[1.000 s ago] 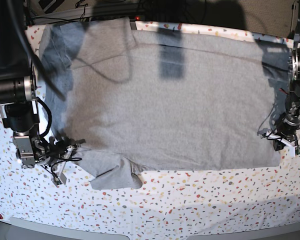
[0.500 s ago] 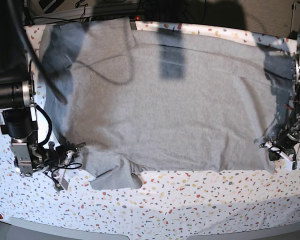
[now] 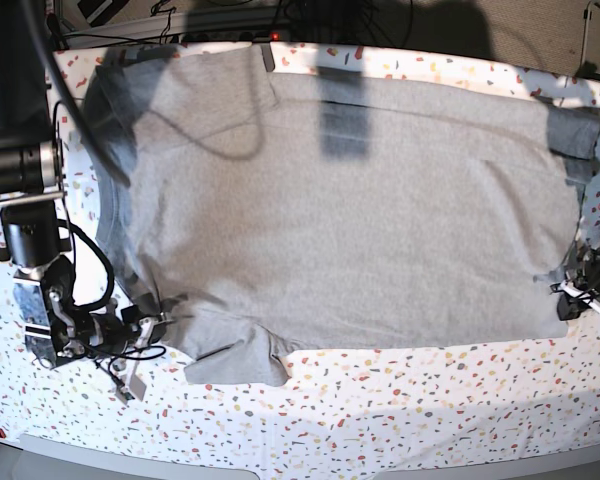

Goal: Fold the T-shirt properly
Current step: 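Lift the hem and fold it toward the collar with both grippers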

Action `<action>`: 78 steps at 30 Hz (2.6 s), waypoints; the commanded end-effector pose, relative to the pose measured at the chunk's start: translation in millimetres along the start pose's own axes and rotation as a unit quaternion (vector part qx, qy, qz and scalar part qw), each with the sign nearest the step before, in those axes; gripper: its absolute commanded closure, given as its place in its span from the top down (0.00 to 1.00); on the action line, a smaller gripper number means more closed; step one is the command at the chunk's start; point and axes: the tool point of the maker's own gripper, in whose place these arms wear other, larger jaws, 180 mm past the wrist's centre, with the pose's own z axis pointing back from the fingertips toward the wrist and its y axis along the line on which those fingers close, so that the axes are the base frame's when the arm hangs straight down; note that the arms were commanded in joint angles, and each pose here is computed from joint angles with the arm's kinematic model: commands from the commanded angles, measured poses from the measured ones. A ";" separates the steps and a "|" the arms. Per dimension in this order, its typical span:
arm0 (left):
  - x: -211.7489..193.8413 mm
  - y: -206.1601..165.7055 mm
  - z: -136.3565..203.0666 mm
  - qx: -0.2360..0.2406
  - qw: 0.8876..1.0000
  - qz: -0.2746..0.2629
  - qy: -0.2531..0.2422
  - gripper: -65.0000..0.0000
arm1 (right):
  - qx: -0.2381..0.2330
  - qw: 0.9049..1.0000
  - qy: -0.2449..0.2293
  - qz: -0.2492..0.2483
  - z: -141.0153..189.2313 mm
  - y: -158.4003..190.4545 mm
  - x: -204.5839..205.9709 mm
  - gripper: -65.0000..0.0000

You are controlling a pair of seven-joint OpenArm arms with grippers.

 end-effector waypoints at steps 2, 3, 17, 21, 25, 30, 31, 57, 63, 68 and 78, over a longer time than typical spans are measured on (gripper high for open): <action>29.4 6.5 2.9 0.002 0.999 -0.003 -0.033 0.00 | 0.010 0.999 -0.050 0.004 17.3 1.1 24.7 0.00; 28.5 7.0 3.3 0.003 1.000 -0.003 -0.031 0.00 | 0.022 0.998 -0.058 0.001 20.1 6.8 22.6 0.00; 2.6 26.2 31.3 0.006 0.999 0.026 -0.043 0.00 | 0.034 0.995 -0.097 0.015 61.0 31.4 -26.1 0.00; -0.1 10.1 34.5 -0.019 0.999 -0.010 -0.036 0.00 | 0.024 0.992 -0.124 0.008 81.7 32.0 -30.7 0.00; 4.5 -4.7 42.1 -0.045 0.998 -0.024 -0.031 0.00 | 0.011 0.989 -0.146 0.006 102.1 31.5 -34.2 0.00; 19.9 -13.1 60.8 -0.066 0.996 -0.050 -0.044 0.00 | 0.008 0.986 -0.164 0.004 123.6 36.2 -38.3 0.00; 22.0 -14.1 64.4 -0.069 0.995 -0.061 -0.043 0.00 | 0.005 0.986 -0.165 0.006 126.8 36.8 -39.4 0.00; 20.4 21.8 107.1 -0.010 0.997 -0.078 0.013 0.00 | -0.015 0.990 -0.136 -0.029 172.3 46.9 -109.2 0.00; -8.6 26.6 122.4 -0.005 0.997 -0.075 0.036 0.00 | -0.001 0.990 -0.134 -0.048 163.9 58.4 -117.1 0.00; -7.7 23.9 142.2 -0.003 0.996 -0.088 0.025 0.00 | 0.006 0.991 -0.124 -0.057 158.8 64.4 -123.3 0.00; -33.7 31.9 177.1 0.012 0.994 -0.096 0.048 0.00 | 0.012 0.994 -0.083 -0.066 154.4 72.6 -151.2 0.00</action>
